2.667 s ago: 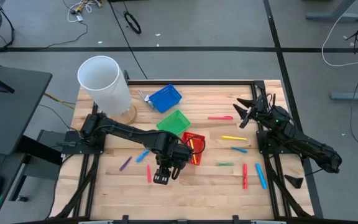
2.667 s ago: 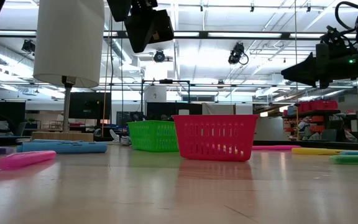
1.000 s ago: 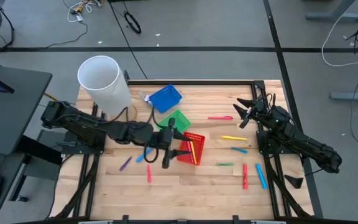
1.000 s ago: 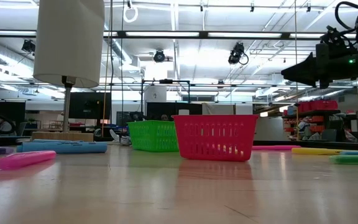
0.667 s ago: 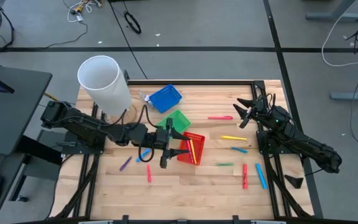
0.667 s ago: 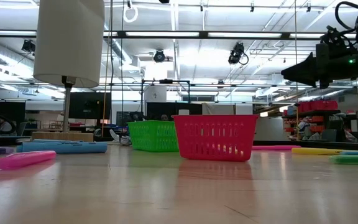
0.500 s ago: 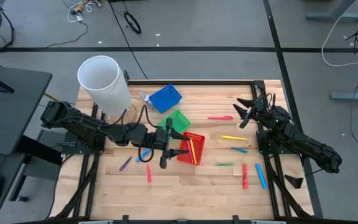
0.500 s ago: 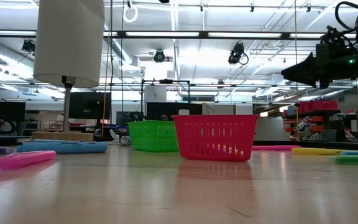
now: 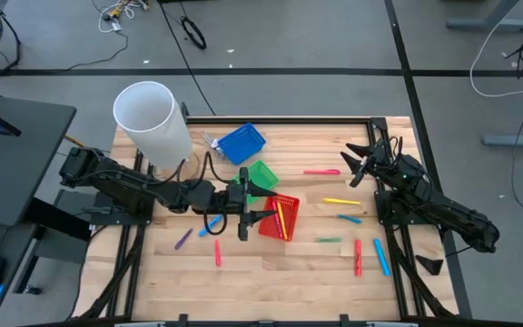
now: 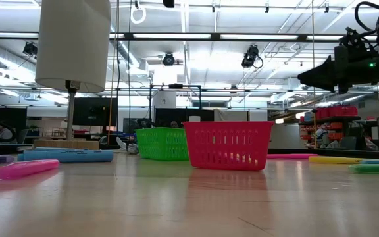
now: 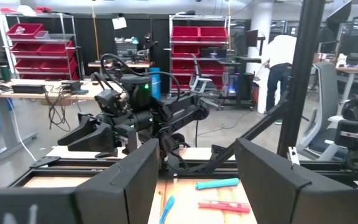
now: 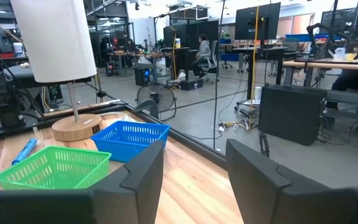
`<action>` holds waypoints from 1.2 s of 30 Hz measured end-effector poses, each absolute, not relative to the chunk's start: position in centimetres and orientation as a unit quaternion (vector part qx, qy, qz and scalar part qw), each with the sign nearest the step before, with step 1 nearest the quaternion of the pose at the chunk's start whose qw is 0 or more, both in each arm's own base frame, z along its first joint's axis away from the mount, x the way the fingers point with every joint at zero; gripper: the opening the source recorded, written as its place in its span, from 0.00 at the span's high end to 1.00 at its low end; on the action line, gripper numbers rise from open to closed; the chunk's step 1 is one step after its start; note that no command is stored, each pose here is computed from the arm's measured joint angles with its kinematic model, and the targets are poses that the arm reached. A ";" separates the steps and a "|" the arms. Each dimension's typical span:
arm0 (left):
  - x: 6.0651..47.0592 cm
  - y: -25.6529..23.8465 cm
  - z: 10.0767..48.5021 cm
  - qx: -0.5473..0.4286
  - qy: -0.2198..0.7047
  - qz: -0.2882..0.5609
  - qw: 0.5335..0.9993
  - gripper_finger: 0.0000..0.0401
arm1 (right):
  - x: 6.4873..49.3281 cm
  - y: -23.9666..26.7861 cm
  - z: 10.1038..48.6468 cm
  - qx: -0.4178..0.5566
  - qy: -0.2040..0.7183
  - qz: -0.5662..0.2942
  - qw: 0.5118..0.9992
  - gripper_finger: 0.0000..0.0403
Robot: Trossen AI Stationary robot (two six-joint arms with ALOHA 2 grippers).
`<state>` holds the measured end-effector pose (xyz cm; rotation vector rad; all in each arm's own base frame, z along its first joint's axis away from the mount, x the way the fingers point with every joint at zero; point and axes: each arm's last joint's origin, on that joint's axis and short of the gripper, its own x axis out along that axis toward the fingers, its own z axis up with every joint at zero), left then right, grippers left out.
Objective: Pick & Place Markers
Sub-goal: Put the small green pen into the blue bin
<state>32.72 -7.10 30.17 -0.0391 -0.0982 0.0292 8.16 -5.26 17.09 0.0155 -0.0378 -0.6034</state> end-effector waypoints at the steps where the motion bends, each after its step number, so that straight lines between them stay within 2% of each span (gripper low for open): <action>1: 32.7 -7.1 30.2 -0.020 -0.049 0.015 0.998 0.46 | 8.2 -5.3 17.1 0.008 -0.019 -0.297 0.955 0.56; 16: 32.7 -7.1 30.2 -0.020 -0.049 0.016 0.998 0.46 | 8.2 -5.3 17.2 0.008 -0.026 -0.297 0.955 0.56; 23: 32.7 -7.1 30.1 -0.020 -0.048 0.025 0.998 0.46 | 8.2 -5.2 17.4 0.113 -0.067 -0.289 0.948 0.56; 28: 32.7 -6.9 30.1 -0.020 -0.048 0.042 0.998 0.46 | 8.2 -5.2 17.6 0.119 -0.081 -0.281 0.949 0.56; 32: 32.7 -7.0 30.1 -0.021 -0.048 0.042 0.998 0.46 | 8.1 -4.9 18.7 0.115 -0.101 -0.243 0.958 0.56; 36: 32.7 -6.9 30.1 -0.021 -0.048 0.042 0.998 0.46 | 7.7 -4.8 20.7 0.147 -0.090 -0.269 0.948 0.56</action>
